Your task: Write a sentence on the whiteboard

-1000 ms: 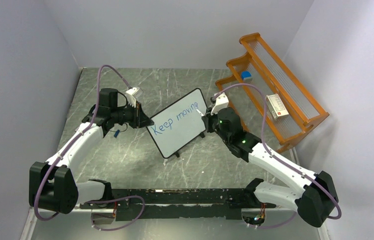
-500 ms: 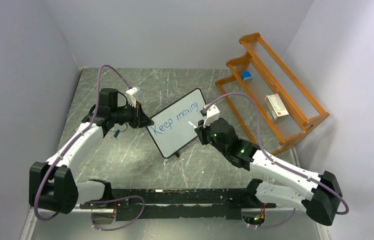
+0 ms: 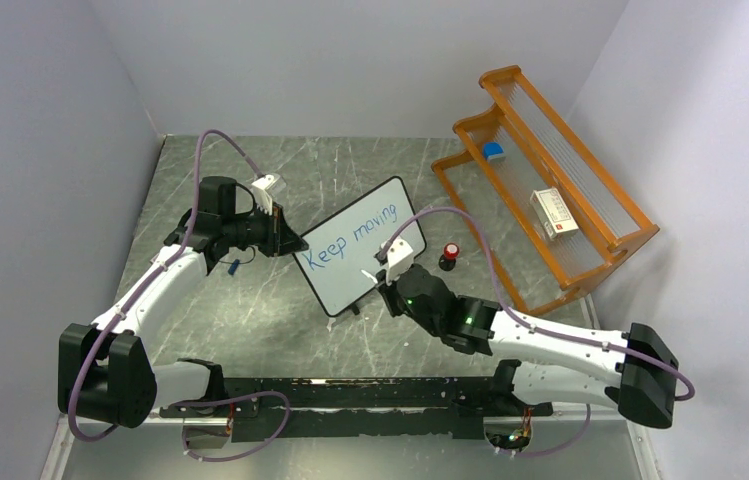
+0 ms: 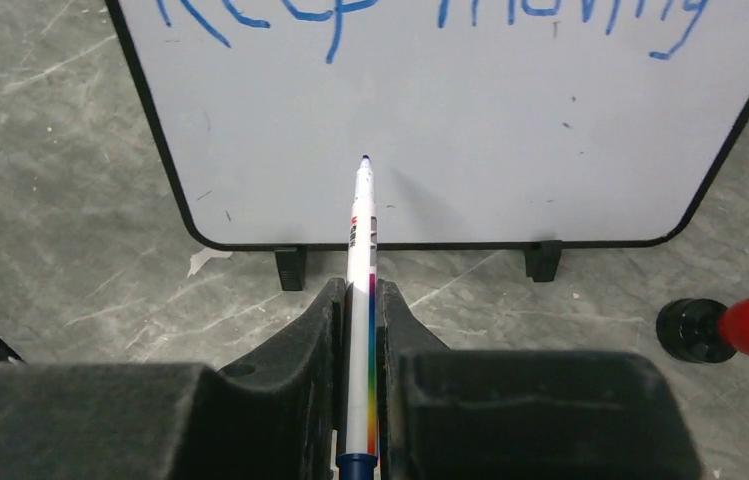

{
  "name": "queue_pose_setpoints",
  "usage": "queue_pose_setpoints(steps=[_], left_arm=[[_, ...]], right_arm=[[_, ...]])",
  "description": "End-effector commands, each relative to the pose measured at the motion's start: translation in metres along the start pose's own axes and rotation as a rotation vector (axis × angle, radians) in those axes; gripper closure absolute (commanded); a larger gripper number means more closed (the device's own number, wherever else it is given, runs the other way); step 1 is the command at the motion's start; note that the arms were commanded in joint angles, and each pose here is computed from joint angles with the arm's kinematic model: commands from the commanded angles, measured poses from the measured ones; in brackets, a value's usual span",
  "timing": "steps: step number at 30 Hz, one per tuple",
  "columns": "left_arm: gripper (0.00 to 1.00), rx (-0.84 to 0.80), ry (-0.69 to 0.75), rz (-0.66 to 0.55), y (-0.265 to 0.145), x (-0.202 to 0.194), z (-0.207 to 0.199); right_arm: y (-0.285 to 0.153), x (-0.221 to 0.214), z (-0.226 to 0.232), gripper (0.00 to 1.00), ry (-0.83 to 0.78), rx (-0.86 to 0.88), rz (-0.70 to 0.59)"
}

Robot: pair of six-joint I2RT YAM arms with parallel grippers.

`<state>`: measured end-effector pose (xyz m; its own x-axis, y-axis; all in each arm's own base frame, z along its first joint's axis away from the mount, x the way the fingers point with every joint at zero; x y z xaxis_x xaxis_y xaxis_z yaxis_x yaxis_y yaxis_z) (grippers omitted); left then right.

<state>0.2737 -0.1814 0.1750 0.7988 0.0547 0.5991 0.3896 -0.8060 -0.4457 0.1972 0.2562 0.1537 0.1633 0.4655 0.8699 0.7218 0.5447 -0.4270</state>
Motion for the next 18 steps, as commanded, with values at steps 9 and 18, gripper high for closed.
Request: queue_pose_setpoints(steps=[9,18], left_arm=[[0.95,0.168,-0.034,0.059,0.004,-0.021,0.038],[0.95,0.168,-0.033,0.059,0.004,-0.021,0.038]], right_arm=[[0.012,0.025,0.017,1.00,-0.062,-0.044,-0.076],[0.014,0.037,0.026,1.00,-0.073,-0.024,-0.112]])
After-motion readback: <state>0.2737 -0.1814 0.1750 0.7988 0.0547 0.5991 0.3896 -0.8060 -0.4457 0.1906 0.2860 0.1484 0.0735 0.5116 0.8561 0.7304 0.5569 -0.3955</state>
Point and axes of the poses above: each gripper's point midway between its finger pads, its own y axis out along the fingers, its own z axis along the line the jaws close on, x = y × z, the point moved 1 cm from there along -y, back along the fingers, and after that the axes turned 14 degrees about -y, right-handed, at the moved point
